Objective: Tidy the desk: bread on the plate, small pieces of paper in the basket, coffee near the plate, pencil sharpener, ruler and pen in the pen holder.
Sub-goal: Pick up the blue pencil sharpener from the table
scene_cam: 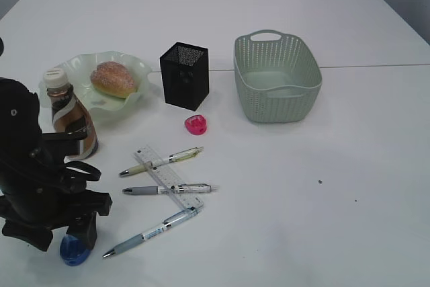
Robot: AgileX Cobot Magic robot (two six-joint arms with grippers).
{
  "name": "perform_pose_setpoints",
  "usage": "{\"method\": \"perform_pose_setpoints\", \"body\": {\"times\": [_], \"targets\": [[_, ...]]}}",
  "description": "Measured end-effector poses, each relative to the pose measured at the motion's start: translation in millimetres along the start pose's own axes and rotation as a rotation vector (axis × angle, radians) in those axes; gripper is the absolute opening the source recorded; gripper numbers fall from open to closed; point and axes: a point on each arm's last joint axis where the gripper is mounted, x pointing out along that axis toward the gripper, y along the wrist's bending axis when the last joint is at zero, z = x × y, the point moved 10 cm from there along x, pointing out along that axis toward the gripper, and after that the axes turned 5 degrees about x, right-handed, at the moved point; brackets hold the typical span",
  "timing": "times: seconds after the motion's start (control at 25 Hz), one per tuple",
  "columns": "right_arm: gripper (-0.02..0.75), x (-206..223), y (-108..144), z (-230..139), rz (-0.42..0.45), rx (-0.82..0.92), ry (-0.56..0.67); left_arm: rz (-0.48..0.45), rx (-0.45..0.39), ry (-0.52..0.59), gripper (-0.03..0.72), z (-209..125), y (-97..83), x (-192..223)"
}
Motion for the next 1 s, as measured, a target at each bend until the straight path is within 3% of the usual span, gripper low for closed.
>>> {"method": "perform_pose_setpoints", "body": {"times": [1.0], "targets": [[0.491, 0.0, 0.0, 0.0, 0.000, 0.000, 0.000, 0.023, 0.010, 0.029, 0.493, -0.3, 3.3, 14.1]]}}
